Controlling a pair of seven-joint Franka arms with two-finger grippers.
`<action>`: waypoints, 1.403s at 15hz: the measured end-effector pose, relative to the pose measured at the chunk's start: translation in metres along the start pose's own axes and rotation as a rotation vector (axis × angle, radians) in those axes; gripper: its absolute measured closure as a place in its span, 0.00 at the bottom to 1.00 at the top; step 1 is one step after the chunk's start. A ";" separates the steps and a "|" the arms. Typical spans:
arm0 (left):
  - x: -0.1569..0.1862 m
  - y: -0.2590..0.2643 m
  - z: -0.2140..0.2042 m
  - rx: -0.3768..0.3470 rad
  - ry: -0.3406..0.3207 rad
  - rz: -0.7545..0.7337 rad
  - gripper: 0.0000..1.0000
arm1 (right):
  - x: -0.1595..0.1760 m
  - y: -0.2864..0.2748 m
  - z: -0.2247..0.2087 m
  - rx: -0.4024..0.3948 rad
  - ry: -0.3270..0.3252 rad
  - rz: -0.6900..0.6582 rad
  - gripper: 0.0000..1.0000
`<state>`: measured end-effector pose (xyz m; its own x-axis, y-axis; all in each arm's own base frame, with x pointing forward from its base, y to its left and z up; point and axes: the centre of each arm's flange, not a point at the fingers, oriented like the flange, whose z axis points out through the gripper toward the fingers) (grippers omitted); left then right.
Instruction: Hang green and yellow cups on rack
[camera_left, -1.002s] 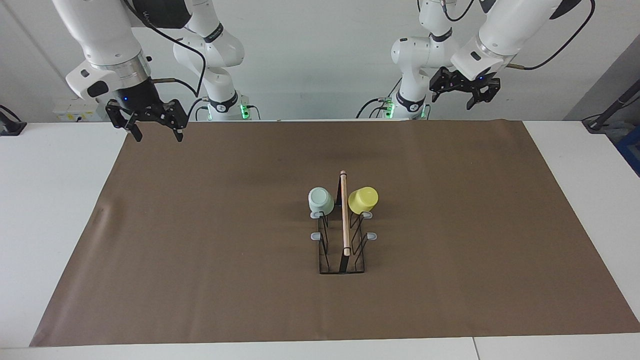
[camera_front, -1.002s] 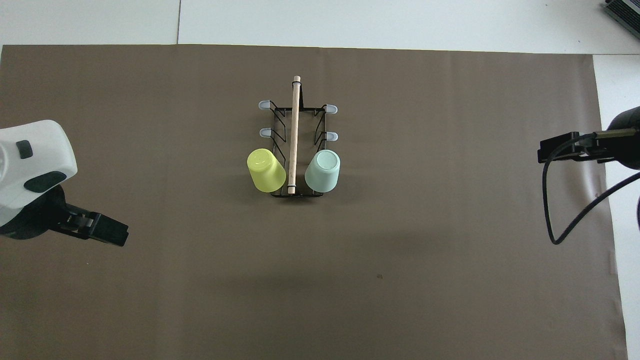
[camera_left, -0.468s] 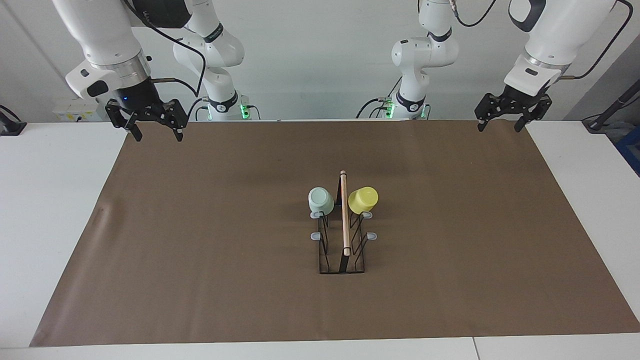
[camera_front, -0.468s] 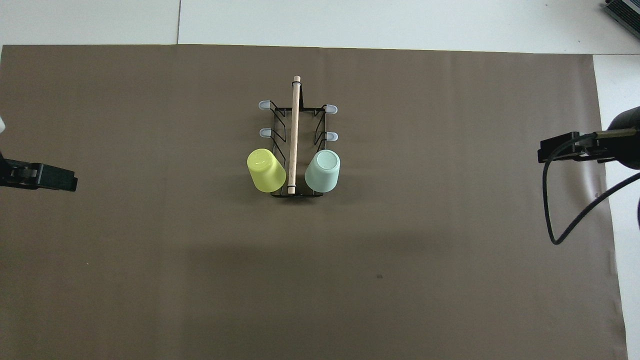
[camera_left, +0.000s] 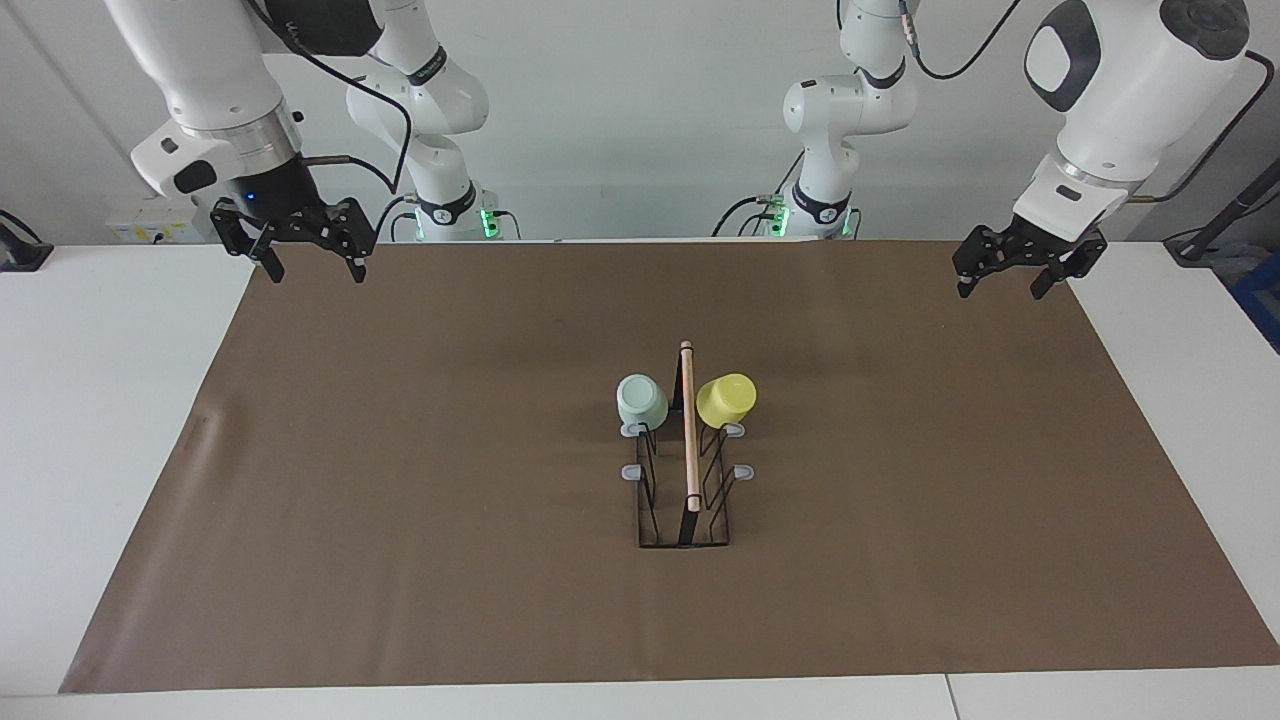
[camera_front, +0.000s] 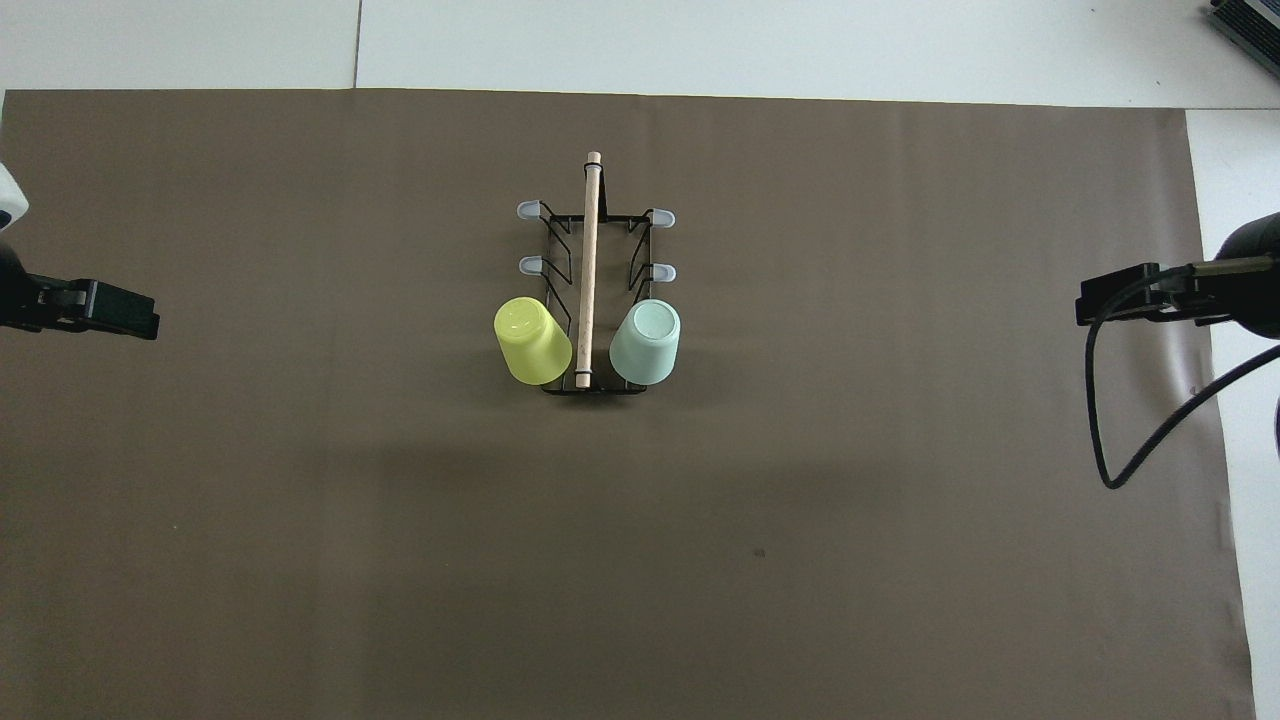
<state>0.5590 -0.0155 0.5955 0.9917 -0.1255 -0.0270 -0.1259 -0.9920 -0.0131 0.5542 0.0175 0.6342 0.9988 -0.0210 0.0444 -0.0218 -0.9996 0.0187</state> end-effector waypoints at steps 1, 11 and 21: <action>0.000 -0.002 0.000 0.000 -0.001 -0.003 0.00 | 0.000 0.000 0.000 0.000 0.000 0.000 0.00; -0.011 -0.002 -0.004 -0.002 -0.005 -0.009 0.00 | 0.000 0.000 0.000 0.000 0.000 0.000 0.00; -0.011 0.000 -0.004 -0.001 -0.005 -0.007 0.00 | 0.001 0.018 0.001 0.040 -0.003 0.042 0.00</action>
<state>0.5478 -0.0144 0.5998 0.9925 -0.1182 -0.0316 -0.1186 -0.9929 -0.0119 0.5545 -0.0007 0.6337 0.9972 -0.0633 0.0408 -0.0624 -0.9978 -0.0233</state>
